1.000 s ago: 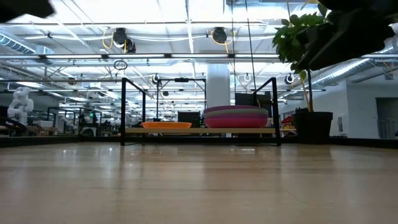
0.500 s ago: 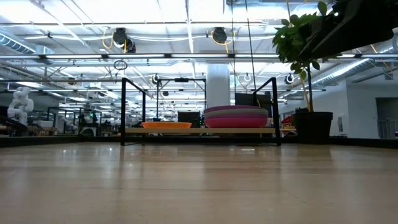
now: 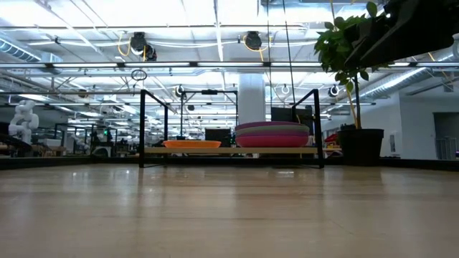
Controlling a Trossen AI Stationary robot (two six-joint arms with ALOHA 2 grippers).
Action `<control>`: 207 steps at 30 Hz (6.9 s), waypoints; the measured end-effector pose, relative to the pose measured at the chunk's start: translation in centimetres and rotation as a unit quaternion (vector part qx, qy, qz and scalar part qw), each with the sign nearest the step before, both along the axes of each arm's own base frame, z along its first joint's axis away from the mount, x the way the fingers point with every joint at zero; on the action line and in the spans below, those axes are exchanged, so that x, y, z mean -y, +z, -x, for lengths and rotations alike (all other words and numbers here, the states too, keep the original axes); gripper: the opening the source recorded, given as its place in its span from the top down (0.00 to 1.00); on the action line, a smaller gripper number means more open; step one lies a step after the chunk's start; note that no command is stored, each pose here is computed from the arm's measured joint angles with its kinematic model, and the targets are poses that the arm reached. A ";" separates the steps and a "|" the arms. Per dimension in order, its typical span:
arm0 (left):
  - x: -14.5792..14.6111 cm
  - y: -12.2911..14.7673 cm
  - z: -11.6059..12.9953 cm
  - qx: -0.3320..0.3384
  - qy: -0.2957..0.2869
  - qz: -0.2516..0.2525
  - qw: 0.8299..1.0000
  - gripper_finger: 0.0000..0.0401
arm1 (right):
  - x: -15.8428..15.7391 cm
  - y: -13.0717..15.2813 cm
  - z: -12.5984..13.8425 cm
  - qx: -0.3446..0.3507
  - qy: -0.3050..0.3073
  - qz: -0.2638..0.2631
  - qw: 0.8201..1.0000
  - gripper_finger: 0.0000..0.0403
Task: Place and stack plates onto a shelf
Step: Stack the small green plate on top of the green plate on the shelf
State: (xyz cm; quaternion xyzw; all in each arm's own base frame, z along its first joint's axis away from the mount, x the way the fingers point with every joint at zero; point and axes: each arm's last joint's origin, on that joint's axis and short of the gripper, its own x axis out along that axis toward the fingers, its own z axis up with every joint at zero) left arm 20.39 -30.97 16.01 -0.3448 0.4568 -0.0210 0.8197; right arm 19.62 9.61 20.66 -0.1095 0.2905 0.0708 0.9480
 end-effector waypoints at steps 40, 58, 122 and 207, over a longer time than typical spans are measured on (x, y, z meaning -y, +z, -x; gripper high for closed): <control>-2.4 -1.2 1.8 -0.098 -0.017 -0.177 0.979 0.56 | 0.0 0.0 0.0 0.000 0.004 0.005 1.000 0.68; -3.3 1.3 0.7 -0.147 0.006 -0.241 0.959 0.56 | 0.0 0.0 0.0 0.000 0.005 0.008 1.000 0.68; -2.8 -1.7 0.9 -0.221 0.015 -0.337 0.915 0.75 | 0.0 0.0 0.0 0.000 0.005 0.008 1.000 0.68; -4.2 3.8 -2.6 -0.211 -0.087 -0.532 0.816 0.99 | 0.0 0.0 0.0 -0.001 0.003 0.002 1.000 0.68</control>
